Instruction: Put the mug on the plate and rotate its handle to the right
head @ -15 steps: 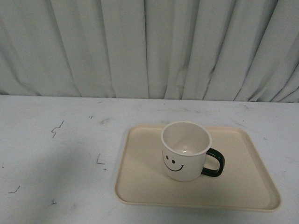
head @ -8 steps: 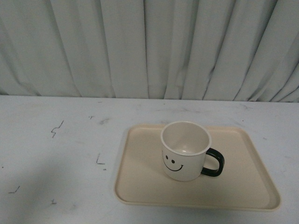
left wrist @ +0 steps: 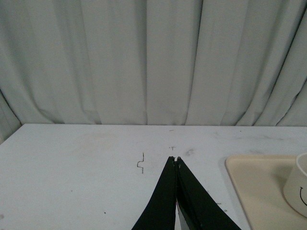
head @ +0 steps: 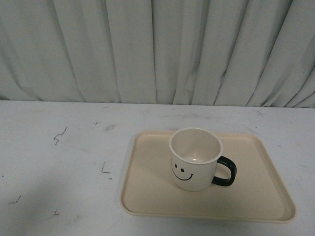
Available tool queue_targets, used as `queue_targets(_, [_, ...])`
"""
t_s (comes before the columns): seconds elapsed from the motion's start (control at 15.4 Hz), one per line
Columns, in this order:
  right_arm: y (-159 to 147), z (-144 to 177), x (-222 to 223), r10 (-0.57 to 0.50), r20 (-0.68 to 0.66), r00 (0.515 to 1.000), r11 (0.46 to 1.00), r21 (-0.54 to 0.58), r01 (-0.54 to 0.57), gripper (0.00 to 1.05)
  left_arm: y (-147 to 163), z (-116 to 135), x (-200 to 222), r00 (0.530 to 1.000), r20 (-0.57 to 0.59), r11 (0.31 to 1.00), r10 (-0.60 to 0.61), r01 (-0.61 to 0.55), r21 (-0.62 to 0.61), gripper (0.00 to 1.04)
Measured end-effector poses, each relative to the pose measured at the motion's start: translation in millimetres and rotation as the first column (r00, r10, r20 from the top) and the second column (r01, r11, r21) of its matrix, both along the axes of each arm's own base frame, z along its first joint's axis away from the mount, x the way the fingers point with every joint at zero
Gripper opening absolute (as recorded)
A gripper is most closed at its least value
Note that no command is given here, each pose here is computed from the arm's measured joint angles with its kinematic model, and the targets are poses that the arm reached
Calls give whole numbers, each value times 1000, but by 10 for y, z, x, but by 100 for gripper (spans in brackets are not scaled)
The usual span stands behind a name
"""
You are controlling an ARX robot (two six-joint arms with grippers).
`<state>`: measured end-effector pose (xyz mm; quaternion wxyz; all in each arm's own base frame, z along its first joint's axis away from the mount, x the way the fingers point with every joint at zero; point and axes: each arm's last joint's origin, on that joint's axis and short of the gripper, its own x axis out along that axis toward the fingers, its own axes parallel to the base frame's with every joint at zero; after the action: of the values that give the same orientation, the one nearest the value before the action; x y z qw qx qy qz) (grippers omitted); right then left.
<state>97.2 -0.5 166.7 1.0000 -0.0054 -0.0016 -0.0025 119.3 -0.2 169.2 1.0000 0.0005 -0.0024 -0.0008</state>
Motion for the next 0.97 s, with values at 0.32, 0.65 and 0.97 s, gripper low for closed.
queue_targets(0.32, [0,0,0,0,0,1000,1000,0,0,98,0,8,-80,1000,10,1000,0,0,0,2])
queue_targets(0.65, [0,0,0,0,0,1000,1000,0,0,98,0,-65,-199,999,-46,1000,-1,1,0,2])
queue_targets(0.97, [0,0,0,0,0,1000,1000,0,0,98,0,-34,-217,1000,-9,1000,0,0,-1,17])
